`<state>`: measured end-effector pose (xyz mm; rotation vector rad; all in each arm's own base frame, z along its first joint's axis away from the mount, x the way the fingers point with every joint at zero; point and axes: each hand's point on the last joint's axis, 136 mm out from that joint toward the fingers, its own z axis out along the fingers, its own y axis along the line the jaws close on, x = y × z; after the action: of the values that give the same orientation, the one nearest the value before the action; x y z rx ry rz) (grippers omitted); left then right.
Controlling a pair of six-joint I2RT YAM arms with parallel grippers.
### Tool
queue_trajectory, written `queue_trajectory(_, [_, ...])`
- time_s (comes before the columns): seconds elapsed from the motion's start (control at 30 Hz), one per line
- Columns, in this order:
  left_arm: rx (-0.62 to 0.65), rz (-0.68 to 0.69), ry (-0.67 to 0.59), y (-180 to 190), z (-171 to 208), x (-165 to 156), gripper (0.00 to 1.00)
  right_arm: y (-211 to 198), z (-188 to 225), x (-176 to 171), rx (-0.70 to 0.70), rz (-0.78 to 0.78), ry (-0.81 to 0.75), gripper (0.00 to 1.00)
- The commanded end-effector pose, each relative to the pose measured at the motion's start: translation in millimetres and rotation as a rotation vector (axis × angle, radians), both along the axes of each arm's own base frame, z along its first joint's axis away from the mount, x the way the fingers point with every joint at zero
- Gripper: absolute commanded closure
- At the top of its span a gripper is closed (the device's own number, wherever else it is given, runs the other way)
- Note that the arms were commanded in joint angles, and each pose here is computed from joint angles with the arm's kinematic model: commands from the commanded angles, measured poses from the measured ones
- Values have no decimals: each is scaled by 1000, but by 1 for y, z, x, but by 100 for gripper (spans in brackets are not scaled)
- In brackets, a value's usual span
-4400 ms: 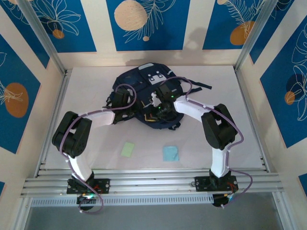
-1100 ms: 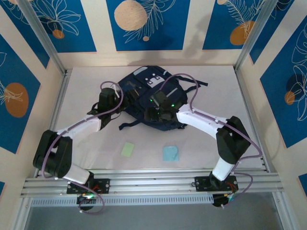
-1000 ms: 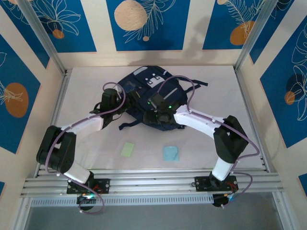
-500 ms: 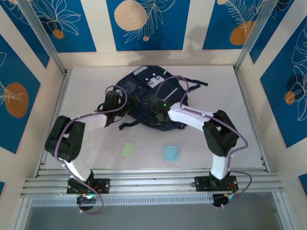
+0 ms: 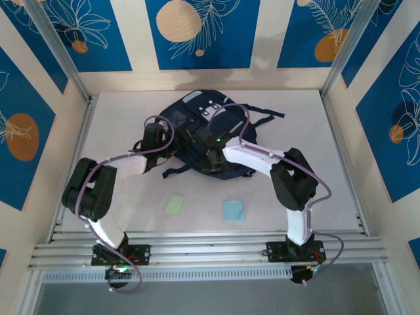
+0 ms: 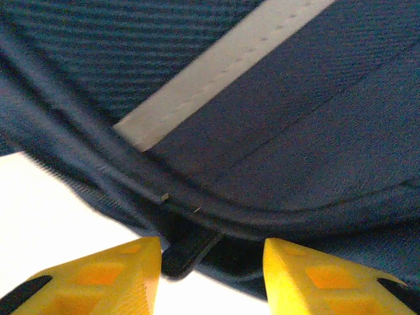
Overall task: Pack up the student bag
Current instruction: Zip the student bag at the top-center of the table.
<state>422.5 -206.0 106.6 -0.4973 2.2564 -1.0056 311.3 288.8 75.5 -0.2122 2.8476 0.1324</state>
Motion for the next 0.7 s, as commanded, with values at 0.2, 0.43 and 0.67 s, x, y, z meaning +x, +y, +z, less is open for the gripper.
queue_trajectory(0.2, [-48, -37, -27, -10, 6, 14, 19, 17, 39, -14, 131, -49, 67, 63])
queue_trajectory(0.43, [-52, -37, -27, -9, 3, 11, 19, 5, 4, -9, 99, -139, 129, 68])
queue_trajectory(0.67, [-70, -33, -19, -9, 0, 12, 19, -6, -37, -3, 63, -214, 197, 66])
